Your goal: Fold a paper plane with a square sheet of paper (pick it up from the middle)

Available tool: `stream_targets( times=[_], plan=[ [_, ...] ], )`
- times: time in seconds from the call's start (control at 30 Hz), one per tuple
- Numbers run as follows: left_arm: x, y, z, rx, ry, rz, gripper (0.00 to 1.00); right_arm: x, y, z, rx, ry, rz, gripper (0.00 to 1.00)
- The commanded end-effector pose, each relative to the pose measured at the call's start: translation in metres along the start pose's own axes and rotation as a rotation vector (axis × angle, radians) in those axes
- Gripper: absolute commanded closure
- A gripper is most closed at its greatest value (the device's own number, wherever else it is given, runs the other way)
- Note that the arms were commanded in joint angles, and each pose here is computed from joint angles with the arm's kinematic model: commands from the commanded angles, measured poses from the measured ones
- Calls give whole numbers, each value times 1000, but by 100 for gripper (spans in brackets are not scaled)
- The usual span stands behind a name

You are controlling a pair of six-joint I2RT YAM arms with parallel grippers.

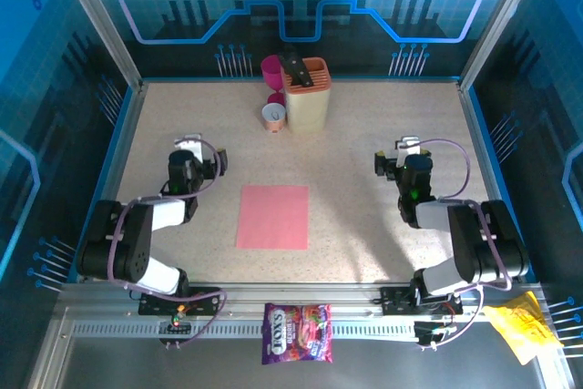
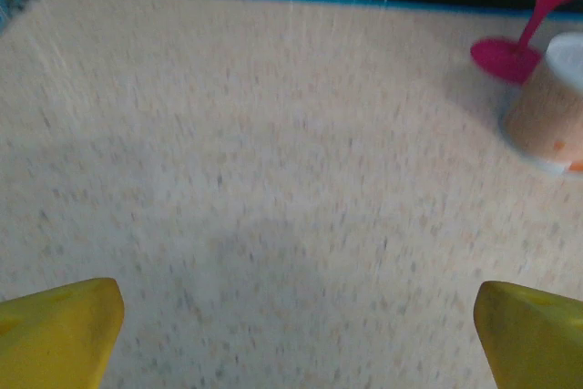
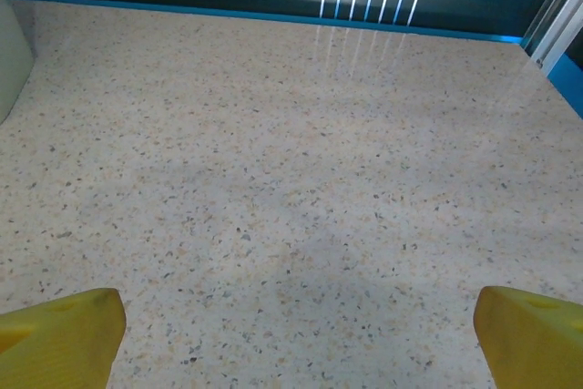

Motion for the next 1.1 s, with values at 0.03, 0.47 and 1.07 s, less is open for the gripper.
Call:
stream_targets(
  times=[0.03, 0.47, 1.07],
  plan=[
    [19, 1, -51, 66, 37, 1, 0, 7, -7, -53, -73, 55, 90, 1],
    [101, -93, -42, 233, 411, 257, 0, 40, 45, -78, -363, 274, -191, 1],
    [134, -163, 73, 151, 823, 231, 0, 156, 124, 4, -167, 407, -294, 1]
  ],
)
Point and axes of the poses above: each hand's point on the last joint's axis, 136 mm out from that joint toward the fingers, its own x axis back along the fingers, its own y axis along the line the jaws close on, z = x × y, the point moved 2 cm from there along x, back along the fingers, and after that the axes turned 5 degrees about -x, right-handed, at the moved point
